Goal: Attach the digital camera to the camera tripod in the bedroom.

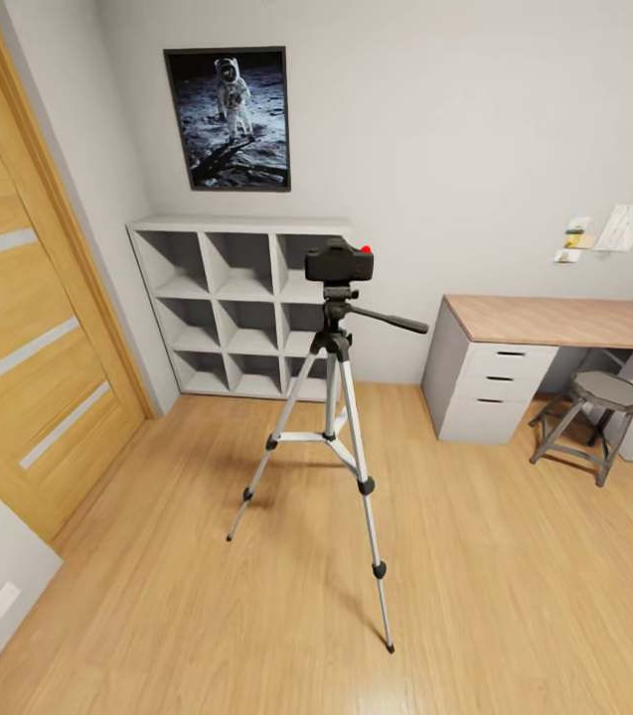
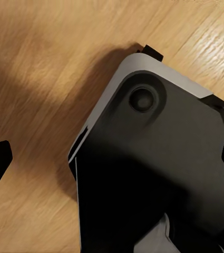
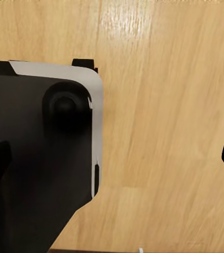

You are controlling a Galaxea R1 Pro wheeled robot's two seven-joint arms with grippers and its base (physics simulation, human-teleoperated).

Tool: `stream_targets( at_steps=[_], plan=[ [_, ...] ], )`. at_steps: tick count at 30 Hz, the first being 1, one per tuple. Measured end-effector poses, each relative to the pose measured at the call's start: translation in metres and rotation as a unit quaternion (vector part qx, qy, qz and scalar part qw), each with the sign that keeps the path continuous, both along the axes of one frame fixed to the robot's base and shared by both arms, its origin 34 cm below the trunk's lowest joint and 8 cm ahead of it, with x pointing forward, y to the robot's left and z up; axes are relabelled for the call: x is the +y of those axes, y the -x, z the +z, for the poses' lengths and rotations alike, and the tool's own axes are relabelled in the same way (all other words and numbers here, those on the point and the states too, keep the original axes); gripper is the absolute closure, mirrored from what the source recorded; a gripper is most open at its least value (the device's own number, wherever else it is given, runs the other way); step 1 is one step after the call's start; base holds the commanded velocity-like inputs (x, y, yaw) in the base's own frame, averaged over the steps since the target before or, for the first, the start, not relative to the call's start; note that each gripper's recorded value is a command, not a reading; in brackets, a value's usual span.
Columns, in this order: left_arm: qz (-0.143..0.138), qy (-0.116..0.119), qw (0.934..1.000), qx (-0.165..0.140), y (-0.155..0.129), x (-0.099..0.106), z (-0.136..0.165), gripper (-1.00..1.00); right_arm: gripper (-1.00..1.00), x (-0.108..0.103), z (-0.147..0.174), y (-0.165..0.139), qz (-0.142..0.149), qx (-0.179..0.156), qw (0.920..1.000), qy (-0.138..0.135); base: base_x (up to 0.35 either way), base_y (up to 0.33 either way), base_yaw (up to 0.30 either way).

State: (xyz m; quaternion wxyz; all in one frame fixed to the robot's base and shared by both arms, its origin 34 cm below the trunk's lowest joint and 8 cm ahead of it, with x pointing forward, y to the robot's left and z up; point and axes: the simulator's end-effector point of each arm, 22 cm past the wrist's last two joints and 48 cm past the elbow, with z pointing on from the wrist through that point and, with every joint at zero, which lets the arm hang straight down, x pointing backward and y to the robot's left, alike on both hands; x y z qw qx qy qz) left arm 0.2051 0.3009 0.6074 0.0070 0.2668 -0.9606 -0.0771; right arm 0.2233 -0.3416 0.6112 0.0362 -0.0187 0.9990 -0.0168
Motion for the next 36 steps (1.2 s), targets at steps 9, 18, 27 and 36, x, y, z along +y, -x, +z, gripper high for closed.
stream_targets(
  at_steps=[9, 18, 27, 36],
  plan=[
    [0.0, 0.0, 1.0, -0.007, -0.006, 0.0, 0.001, -1.0, -1.0, -0.001, 0.002, -0.006, 0.0, -0.007, 1.0, 0.0, 0.0, 0.0, -0.003],
    [0.0, 0.0, 0.9999, -0.014, -0.011, 0.0, 0.003, -1.0, -1.0, -0.002, 0.004, -0.012, 0.0, -0.015, 0.9999, 0.001, 0.0, 0.0, 0.0],
    [0.0, 0.0, 0.9998, -0.022, -0.017, 0.0, 0.004, -1.0, -1.0, -0.002, 0.005, -0.017, 0.001, -0.022, 0.9998, 0.001, 0.0, 0.0, 0.0],
    [0.0, 0.0, 0.9996, -0.029, -0.023, 0.0, 0.006, -1.0, -1.0, -0.002, 0.007, -0.022, 0.001, -0.029, 0.9996, 0.001, 0.0, 0.0, 0.0]
  ],
)
